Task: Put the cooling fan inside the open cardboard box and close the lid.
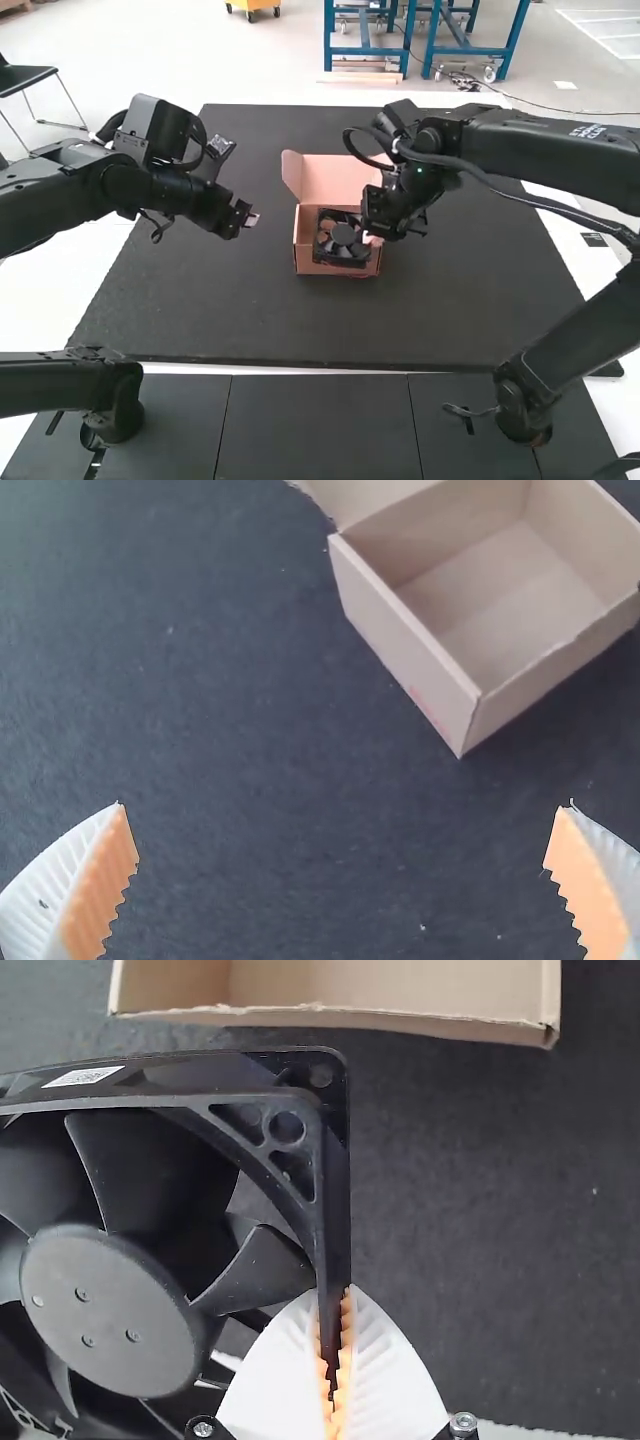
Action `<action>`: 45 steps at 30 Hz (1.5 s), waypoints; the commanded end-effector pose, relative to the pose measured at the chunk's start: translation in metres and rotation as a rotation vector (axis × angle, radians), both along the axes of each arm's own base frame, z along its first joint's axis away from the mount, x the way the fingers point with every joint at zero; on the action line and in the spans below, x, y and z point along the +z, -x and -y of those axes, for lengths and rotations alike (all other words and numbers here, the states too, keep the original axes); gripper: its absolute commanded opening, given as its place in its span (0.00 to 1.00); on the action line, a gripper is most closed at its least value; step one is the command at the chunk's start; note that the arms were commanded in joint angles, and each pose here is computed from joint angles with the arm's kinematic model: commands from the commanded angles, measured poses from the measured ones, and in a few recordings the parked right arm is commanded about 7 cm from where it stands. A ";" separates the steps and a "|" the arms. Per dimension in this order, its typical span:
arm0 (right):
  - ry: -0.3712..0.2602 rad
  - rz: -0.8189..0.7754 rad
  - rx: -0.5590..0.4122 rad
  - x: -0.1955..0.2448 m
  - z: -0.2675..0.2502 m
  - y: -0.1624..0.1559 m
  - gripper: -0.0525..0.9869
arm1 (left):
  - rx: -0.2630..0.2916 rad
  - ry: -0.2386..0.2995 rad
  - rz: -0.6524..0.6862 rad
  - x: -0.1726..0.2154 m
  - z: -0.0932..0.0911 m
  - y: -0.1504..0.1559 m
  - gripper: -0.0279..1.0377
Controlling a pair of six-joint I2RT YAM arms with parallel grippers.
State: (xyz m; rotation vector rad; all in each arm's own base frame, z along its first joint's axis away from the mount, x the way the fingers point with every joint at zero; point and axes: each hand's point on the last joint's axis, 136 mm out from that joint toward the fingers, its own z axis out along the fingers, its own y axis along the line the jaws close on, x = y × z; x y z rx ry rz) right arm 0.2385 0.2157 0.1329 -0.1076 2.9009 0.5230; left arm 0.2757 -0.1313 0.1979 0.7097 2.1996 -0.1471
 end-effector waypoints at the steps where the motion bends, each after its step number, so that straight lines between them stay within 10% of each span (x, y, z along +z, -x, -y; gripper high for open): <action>1: -0.022 0.025 -0.010 0.011 -0.013 -0.013 0.03 | -0.029 -0.010 0.054 0.013 -0.001 0.002 0.93; 24: 0.082 0.142 -0.055 -0.006 -0.006 -0.105 0.03 | -0.100 -0.018 0.024 0.013 0.001 0.021 0.93; 45: 0.131 0.176 -0.022 -0.023 -0.004 -0.148 0.03 | -0.055 0.041 0.029 0.021 -0.001 0.027 0.93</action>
